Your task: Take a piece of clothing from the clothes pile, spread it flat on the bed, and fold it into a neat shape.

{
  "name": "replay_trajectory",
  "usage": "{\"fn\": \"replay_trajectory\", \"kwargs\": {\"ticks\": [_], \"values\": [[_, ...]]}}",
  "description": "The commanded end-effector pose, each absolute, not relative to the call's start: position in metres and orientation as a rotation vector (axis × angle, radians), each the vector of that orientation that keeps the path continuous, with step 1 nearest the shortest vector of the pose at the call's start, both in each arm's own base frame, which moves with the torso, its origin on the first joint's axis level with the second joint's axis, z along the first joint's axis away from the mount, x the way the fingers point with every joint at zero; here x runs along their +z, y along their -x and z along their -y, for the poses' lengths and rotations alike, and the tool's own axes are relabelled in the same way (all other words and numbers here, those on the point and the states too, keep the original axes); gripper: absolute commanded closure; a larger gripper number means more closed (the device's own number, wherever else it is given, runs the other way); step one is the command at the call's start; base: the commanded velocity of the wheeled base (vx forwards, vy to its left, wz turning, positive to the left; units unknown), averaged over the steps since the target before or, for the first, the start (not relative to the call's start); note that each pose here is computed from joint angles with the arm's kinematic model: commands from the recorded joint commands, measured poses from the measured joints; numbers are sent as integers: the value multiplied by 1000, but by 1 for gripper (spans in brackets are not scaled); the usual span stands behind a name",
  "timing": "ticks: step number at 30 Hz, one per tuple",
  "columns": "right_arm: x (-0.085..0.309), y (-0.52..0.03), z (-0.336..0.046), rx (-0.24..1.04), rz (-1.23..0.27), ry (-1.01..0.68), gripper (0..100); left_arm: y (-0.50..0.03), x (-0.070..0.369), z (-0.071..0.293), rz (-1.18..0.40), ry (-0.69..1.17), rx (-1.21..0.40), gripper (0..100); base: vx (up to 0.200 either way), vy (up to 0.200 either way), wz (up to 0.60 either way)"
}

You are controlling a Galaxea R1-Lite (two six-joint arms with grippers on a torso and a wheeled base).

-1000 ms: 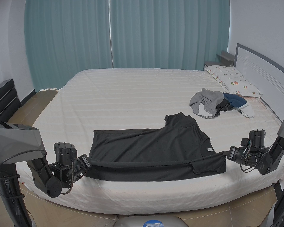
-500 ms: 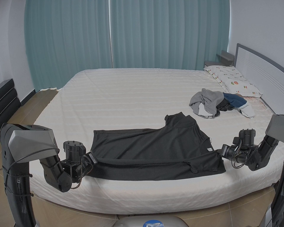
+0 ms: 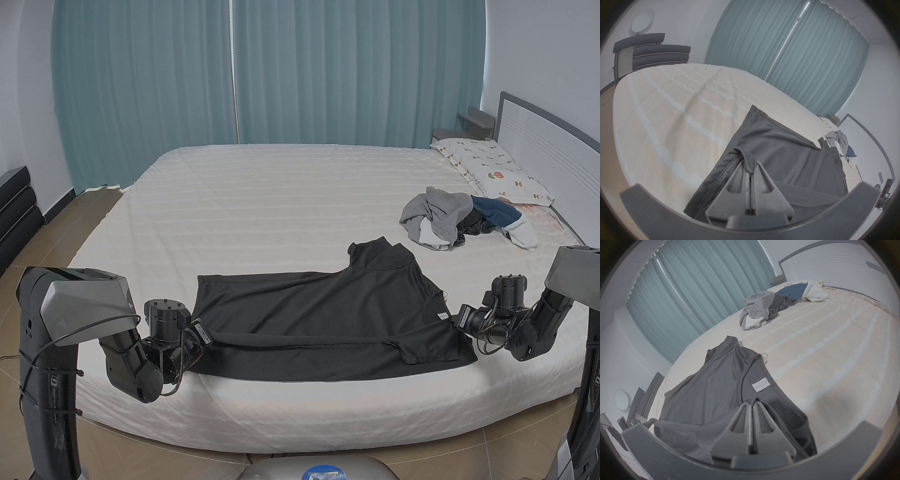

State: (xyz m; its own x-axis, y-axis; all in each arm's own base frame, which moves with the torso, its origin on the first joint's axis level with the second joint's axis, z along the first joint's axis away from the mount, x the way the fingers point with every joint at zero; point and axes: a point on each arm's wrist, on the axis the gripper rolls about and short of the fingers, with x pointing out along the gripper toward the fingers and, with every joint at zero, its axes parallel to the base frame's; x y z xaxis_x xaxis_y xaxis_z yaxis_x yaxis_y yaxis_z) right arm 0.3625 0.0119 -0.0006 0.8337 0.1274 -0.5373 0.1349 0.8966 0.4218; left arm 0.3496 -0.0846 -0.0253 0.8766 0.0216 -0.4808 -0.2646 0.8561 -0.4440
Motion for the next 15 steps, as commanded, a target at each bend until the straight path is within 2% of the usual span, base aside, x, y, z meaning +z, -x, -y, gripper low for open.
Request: {"fn": "replay_trajectory", "kwargs": {"ticks": [1,3,4,11,15], "values": [[-12,-366,-14,-5,-602,-468,100,-353,-35,85,-496,530,164,100,0,0,0],[-15,-366,-14,-5,-603,-468,100,-355,-36,86,-490,543,167,100,0,0,0],[-17,-367,-14,-6,-603,-469,0,-357,-36,86,-486,551,170,0,0,0,0],[-9,-367,-13,-13,-567,-529,0,-358,-32,84,-472,583,177,0,0,0,0],[15,-359,-11,-25,-517,-622,0,-353,-15,77,-437,608,181,0,0,0,0]]}}
